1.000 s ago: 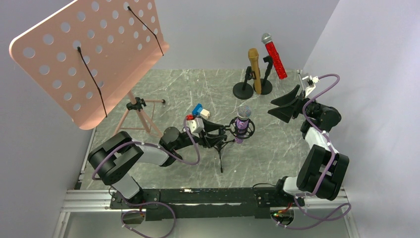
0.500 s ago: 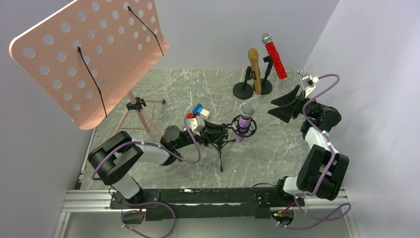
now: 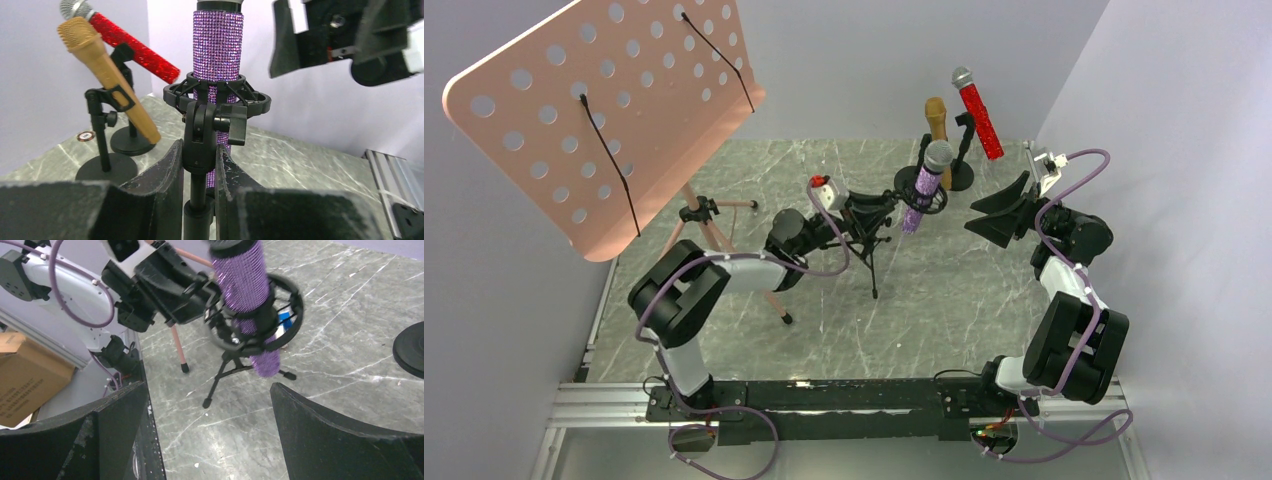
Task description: Attach the microphones to the stand
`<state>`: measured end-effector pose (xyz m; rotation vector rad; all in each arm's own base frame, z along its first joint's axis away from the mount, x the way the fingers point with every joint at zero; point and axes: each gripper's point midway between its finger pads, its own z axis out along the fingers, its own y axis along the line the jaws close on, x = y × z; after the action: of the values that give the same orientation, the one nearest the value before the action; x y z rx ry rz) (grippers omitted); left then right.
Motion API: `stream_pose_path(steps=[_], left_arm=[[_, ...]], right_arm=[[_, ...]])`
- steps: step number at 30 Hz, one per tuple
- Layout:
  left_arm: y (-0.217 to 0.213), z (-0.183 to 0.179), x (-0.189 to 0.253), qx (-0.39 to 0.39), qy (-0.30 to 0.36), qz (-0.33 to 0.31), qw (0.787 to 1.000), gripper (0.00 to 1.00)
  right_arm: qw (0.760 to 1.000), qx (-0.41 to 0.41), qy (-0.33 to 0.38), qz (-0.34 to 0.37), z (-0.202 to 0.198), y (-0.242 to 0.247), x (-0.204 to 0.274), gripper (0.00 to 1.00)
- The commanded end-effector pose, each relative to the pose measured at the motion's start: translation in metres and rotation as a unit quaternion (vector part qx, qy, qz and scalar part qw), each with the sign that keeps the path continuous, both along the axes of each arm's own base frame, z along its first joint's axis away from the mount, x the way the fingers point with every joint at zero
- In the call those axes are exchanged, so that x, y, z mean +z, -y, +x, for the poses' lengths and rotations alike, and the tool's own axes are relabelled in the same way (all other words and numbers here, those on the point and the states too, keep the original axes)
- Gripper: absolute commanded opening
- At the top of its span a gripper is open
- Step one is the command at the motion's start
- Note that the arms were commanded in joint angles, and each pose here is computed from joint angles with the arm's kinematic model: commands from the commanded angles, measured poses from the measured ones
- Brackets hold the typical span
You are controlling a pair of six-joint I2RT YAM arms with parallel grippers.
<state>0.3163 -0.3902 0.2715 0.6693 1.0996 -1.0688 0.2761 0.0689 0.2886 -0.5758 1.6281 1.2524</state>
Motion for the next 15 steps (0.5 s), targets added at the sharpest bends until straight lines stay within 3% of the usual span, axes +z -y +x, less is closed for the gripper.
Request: stream_pose_path(steps=[1,15], left_arm=[[-0.012,0.018,0.075,0.016,0.066,-0.100,0.993,0.00],[-0.019,0.127,0.101,0.068,0.093,-0.135,0.984,0.00]], right_arm=[[0.992,0.021,0.097,-0.074,-0.011,-0.002,0.001,1.00],[0.993,0.024,0.092,-0.075,-0.010,-0.001,-0.002,1.00]])
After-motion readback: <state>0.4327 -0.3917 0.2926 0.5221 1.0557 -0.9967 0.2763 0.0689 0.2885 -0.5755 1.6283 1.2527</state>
